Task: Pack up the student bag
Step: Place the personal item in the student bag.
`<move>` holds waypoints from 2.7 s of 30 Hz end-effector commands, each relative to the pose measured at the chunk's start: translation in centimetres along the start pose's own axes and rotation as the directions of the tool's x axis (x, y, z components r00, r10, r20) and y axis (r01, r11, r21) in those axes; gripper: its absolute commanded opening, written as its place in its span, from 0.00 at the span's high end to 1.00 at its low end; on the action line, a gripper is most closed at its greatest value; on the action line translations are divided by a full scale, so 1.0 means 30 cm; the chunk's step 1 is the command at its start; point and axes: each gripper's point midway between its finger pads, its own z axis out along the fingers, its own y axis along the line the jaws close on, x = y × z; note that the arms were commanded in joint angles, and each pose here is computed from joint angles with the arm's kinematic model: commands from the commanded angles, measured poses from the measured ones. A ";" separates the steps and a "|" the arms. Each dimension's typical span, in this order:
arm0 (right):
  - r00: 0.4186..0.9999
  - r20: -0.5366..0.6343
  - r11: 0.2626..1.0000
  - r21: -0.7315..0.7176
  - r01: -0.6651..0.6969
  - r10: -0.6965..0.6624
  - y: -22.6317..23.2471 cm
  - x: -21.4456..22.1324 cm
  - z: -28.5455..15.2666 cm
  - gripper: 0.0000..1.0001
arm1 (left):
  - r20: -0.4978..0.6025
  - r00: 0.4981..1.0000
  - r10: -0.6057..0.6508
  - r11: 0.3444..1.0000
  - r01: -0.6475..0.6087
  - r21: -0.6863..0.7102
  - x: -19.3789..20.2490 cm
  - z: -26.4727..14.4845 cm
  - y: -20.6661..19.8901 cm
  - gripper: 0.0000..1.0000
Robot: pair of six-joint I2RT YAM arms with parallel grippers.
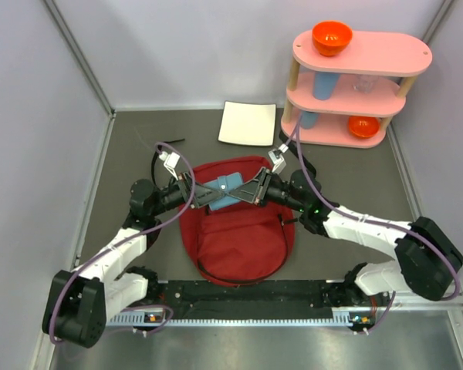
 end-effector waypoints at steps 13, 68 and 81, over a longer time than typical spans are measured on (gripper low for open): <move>0.917 0.290 0.803 0.593 0.052 -0.274 -0.277 -0.147 -0.423 0.99 | -0.236 0.920 0.314 0.796 -0.390 -0.462 -0.075 0.010 0.234 0.11; 0.853 0.424 0.767 0.640 -0.044 -0.305 -0.278 -0.178 -0.617 0.91 | -0.668 0.640 0.381 0.308 -0.769 -0.561 0.231 0.039 0.445 0.53; 0.858 0.416 0.764 0.644 -0.044 -0.301 -0.288 -0.171 -0.615 0.90 | -0.622 0.662 0.419 0.312 -0.748 -0.586 0.168 0.040 0.370 0.72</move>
